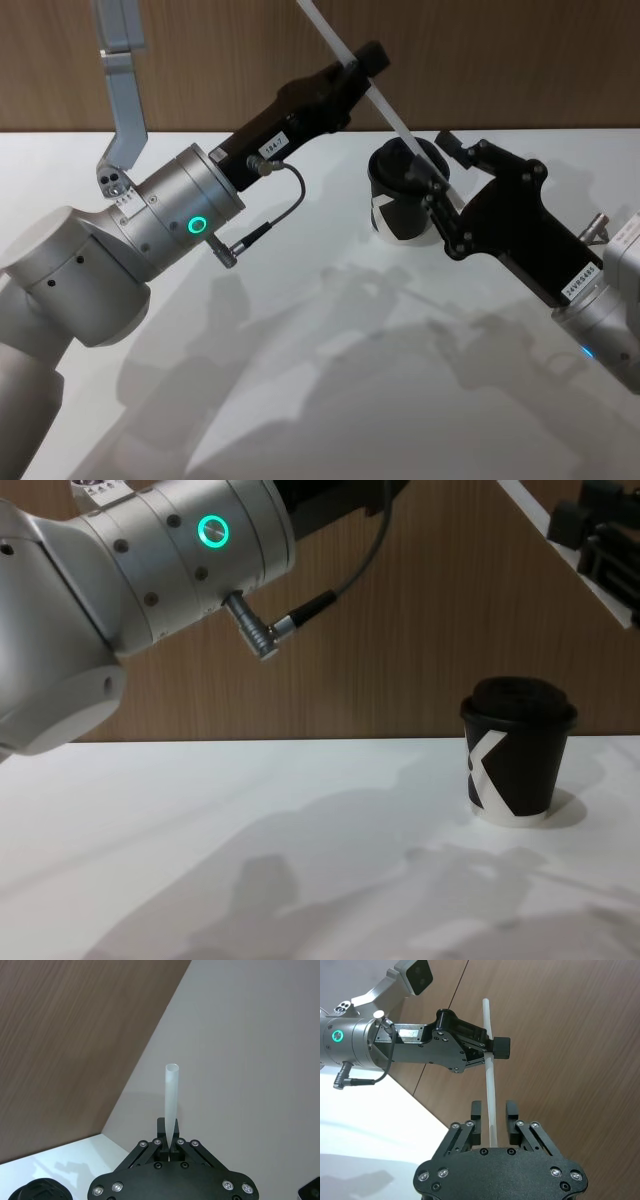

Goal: Pick up the straw with one hand, pass it to the other hand, and insert it into the cup.

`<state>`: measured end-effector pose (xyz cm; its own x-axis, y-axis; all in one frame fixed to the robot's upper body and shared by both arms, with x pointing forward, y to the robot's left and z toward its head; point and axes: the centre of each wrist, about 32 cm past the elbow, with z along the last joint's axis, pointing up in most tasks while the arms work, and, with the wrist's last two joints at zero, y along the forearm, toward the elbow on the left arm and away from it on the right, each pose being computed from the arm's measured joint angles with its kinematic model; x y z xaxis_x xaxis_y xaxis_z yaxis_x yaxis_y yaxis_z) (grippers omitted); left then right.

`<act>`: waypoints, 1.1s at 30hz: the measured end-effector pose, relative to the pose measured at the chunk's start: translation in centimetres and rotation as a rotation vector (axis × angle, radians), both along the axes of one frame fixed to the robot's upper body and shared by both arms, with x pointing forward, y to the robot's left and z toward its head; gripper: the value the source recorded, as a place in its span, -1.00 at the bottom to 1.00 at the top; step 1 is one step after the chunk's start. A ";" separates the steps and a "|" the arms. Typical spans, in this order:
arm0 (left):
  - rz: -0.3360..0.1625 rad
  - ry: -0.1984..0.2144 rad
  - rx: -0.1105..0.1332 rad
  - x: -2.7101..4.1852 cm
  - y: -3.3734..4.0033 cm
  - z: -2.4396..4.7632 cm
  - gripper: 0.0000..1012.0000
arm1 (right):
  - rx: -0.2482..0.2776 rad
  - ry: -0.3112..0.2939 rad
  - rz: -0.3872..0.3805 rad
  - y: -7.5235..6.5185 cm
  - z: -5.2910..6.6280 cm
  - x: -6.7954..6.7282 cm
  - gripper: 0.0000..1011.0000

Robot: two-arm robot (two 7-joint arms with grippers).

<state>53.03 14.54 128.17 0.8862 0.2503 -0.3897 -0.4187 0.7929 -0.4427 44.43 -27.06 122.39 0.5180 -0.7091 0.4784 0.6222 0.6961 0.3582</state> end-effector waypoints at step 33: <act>0.224 -0.230 0.242 -0.17 0.09 2.01 -0.99 | 0.000 0.000 0.000 0.0 0.0 0.0 0.98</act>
<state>52.86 14.63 130.19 0.8566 0.5074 -0.0936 -0.5046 0.7863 -0.3565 44.43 -27.07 122.39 0.5180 -0.7091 0.4784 0.6222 0.6961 0.3582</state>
